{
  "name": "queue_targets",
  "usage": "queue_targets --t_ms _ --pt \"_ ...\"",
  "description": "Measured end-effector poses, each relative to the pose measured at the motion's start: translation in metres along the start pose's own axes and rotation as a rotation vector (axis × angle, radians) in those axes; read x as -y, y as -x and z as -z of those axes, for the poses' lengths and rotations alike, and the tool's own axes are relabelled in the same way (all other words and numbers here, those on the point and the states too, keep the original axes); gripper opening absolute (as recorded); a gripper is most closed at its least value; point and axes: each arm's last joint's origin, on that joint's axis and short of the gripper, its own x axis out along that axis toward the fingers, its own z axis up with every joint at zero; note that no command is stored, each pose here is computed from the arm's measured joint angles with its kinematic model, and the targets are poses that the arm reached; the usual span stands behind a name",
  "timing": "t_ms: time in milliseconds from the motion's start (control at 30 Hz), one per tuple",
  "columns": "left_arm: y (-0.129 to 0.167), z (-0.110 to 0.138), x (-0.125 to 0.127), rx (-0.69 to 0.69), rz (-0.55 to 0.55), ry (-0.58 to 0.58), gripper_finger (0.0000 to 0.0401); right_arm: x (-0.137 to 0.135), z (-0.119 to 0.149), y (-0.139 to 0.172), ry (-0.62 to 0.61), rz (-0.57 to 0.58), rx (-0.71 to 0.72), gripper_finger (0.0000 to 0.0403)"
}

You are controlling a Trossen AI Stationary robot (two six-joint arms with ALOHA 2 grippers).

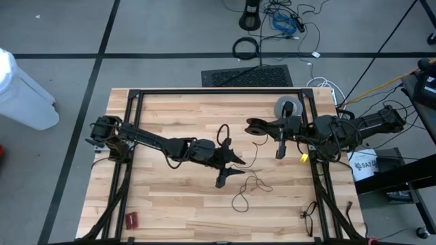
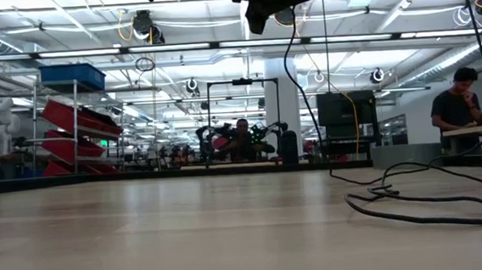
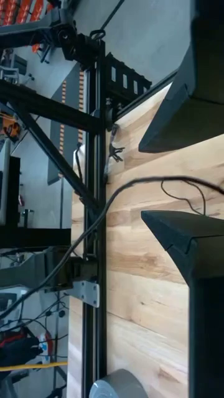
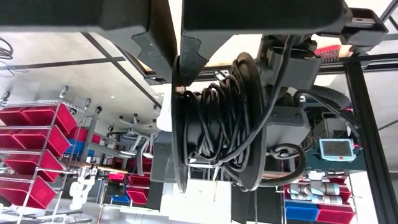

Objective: Coil cords
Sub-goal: Coil the black wire onto the spool

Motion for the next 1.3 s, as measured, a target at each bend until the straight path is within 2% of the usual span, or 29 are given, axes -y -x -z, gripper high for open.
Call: queue_targets --t_ms 267,367,533,700,800,1033,1300 --pt "0.0 0.003 0.0 -0.031 -0.008 0.0 0.0165 0.0 0.0 0.0 0.0 0.0 0.0 0.0" --pt "0.0 0.003 0.0 -0.032 -0.029 -0.017 0.0152 0.0 0.0 0.0 0.0 0.0 0.0 0.0" --pt "0.0 0.003 0.0 -0.028 -0.045 -0.019 0.0101 0.0 0.0 0.0 0.0 0.0 0.0 0.0" --pt "0.0 0.003 0.0 -0.027 -0.067 -0.017 0.0024 0.0 0.0 0.0 0.001 0.0 0.0 0.0" --pt "0.005 0.001 -0.002 -0.05 -0.081 0.002 0.0009 0.0 0.0 0.0 0.004 0.0 -0.002 0.0" --pt "0.043 -0.01 -0.013 -0.221 -0.288 0.006 0.0004 0.0 0.0 0.0 -0.001 -0.007 0.0 0.0" --pt "0.104 -0.029 -0.018 -0.357 -0.436 0.033 0.0003 -0.002 0.0 0.0 -0.011 -0.058 0.001 0.0"
